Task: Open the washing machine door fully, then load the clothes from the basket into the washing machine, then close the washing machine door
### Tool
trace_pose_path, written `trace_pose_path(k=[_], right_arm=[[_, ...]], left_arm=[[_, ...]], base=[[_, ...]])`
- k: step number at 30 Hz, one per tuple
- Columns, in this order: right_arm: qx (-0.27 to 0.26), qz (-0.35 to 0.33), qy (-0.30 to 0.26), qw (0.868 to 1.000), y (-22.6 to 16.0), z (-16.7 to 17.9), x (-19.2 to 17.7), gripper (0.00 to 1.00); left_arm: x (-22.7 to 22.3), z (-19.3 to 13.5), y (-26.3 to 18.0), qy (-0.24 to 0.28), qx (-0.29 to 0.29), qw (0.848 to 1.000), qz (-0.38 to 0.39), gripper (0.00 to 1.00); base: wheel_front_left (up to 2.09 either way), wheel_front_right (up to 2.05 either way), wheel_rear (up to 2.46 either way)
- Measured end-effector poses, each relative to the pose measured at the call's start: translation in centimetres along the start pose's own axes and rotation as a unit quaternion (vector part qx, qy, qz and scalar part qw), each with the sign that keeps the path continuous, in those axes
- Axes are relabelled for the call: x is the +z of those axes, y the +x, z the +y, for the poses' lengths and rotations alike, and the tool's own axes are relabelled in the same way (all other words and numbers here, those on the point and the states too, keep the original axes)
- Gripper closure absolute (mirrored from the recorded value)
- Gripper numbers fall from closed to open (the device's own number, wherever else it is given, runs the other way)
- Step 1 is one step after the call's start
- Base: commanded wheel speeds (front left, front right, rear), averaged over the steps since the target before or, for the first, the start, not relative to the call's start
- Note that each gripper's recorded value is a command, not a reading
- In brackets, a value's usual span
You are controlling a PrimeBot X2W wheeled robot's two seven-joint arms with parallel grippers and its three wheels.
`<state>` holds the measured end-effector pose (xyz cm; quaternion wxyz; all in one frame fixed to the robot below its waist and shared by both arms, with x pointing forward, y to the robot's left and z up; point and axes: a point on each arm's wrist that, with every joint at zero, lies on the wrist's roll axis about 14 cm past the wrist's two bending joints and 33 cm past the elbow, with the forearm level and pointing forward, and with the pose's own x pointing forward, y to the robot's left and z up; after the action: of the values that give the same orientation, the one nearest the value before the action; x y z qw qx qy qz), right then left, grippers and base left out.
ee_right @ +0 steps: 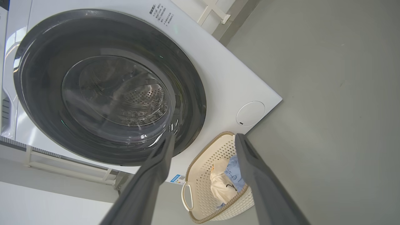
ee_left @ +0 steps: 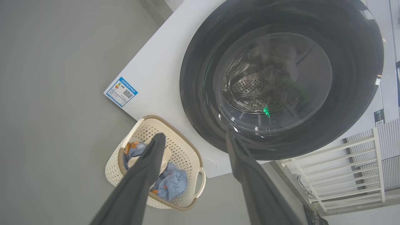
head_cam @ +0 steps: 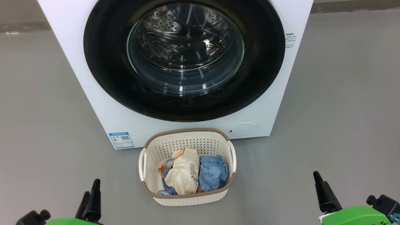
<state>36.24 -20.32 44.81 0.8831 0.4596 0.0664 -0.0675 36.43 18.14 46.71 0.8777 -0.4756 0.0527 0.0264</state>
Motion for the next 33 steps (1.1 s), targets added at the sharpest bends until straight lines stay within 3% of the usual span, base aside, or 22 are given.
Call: trace_pose_path(k=[15,33], right_arm=[[0.004,-0.007,-0.084,0.996,0.0,0.0,0.1,0.0],[0.011,-0.022,-0.158,0.987,-0.1,0.3,0.5,0.0]], left_arm=[[0.3,-0.8,0.1,0.092,-0.016,0.996,-0.01,0.0],[0.5,-2.0,0.2,0.205,-0.041,0.978,-0.024,0.0]], base=[[0.0,0.0,0.0],[0.0,0.0,0.0]])
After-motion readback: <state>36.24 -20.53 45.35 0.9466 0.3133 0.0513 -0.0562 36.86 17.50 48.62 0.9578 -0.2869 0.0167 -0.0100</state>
